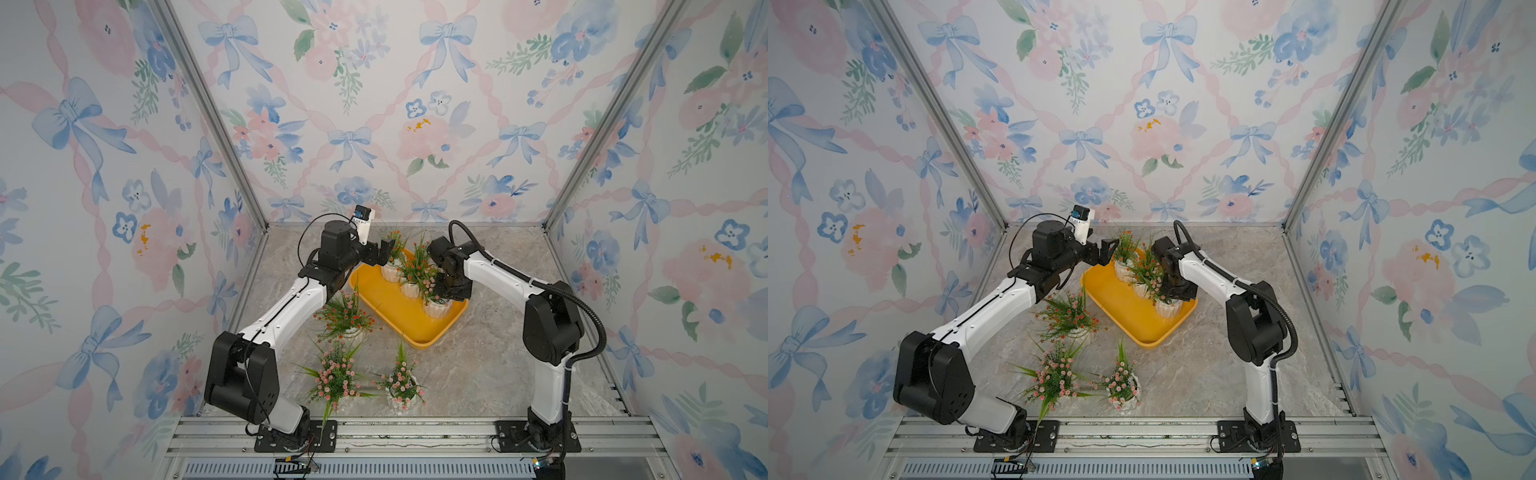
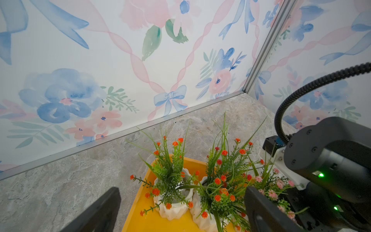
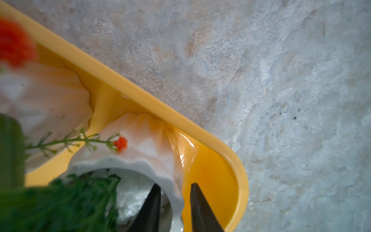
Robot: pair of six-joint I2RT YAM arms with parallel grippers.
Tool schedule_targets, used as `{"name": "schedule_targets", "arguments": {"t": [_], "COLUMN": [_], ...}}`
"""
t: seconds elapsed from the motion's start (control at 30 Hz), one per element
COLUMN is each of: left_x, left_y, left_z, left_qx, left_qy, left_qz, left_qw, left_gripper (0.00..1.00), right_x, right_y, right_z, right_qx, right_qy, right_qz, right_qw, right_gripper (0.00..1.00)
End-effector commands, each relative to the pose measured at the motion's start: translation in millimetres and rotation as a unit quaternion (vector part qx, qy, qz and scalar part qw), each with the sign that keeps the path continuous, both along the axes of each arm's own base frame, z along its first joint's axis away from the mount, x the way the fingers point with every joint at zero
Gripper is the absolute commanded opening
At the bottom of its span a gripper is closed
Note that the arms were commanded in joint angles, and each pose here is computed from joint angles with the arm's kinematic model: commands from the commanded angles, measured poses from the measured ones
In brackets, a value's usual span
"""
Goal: Put the potted gypsophila into the storage box
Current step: Place the baby's breath potted plant at the storage box.
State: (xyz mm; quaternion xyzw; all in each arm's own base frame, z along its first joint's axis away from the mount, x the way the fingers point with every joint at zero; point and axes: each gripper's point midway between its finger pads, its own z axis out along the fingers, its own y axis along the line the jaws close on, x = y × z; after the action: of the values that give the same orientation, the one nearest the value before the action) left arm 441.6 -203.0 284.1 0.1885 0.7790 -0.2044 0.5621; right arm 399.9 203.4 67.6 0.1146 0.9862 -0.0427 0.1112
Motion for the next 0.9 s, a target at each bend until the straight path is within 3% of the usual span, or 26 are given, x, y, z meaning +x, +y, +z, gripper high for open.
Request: {"name": "schedule_targets", "arguments": {"t": [0.0,0.33,0.57,0.87], "left_x": [5,-8,-19,-55], "left_y": [-1,-1,0,-12], "left_z": [15,14,15,16], "left_qx": [-0.001,-0.007,-0.021,-0.052], "left_qy": [-0.028,-0.029,-0.029,-0.015], "left_qz": [-0.009,-0.021,-0.025,-0.092], "left_qw": [1.0,0.999,0.999,0.994], "left_gripper": [0.98,0.98,0.98,0.98], "right_x": [0,8,-14,-48], "right_y": [-8,-18,-39,-45], "right_z": [6,70,91,118], "right_qx": [-0.001,0.011,0.023,0.036], "right_qy": [-0.016,-0.101,-0.14,-0.194], "right_qz": [-0.018,-0.046,-0.08,-0.062], "right_qw": [1.0,0.994,0.987,0.978], "right_gripper": [0.33,0.61,0.71,0.72]}}
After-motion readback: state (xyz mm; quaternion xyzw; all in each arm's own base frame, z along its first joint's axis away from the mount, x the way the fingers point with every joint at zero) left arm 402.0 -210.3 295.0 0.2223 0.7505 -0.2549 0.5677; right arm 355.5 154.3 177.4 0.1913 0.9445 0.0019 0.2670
